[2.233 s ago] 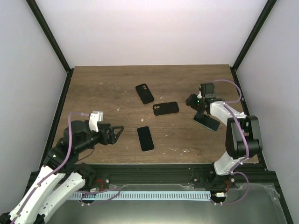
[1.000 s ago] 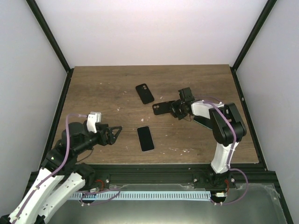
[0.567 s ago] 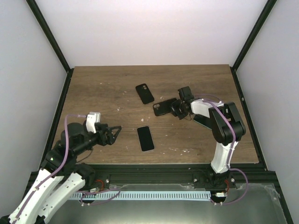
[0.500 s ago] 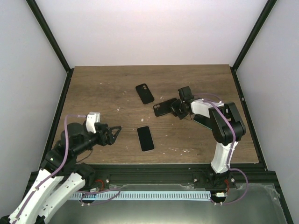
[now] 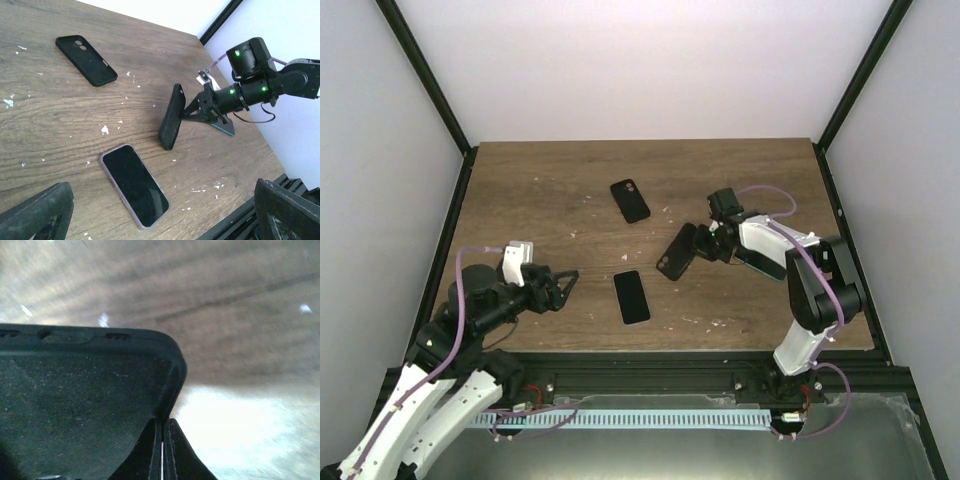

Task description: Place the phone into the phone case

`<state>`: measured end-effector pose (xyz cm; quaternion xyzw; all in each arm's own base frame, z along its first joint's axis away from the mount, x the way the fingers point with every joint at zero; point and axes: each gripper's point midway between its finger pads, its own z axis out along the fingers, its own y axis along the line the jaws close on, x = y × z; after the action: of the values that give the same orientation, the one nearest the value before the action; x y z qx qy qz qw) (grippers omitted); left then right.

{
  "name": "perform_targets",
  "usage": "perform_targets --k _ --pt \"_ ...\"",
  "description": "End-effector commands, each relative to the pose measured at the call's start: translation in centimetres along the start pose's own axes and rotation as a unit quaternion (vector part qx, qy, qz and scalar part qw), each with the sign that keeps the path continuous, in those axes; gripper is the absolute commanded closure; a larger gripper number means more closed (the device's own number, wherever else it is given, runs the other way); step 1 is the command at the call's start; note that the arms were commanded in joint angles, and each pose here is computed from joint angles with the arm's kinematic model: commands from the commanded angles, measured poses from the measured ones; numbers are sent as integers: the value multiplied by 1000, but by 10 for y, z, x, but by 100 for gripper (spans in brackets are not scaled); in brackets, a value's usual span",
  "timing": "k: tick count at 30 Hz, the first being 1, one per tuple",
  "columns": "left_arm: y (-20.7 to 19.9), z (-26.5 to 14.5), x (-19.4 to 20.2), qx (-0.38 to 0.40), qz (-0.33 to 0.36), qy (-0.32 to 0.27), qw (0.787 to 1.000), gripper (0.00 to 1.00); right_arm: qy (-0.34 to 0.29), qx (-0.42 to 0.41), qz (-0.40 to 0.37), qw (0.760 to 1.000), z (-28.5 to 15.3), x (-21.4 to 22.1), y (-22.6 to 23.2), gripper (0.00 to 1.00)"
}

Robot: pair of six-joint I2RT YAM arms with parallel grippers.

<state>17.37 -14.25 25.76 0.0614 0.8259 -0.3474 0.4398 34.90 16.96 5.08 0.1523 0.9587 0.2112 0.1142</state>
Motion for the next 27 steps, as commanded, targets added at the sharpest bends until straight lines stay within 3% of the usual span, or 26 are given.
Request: perform_targets --k 1,5,14,20,27 --pt "-2 -4 -5 3 8 -12 1000 0 66 78 -86 991 -8 45 -37 99" --pt "-2 -2 -5 3 8 -8 1000 0 81 113 -97 986 -15 55 -52 98" --pt "-2 -1 -4 2 7 -6 1000 0 62 73 -80 992 -8 44 -32 82" --pt "-2 -2 -4 2 7 -7 1000 0 -26 64 -70 995 -32 3 -22 63" --pt "-2 -3 -5 3 6 -10 1000 0 -150 39 -47 987 -69 -74 -37 49"
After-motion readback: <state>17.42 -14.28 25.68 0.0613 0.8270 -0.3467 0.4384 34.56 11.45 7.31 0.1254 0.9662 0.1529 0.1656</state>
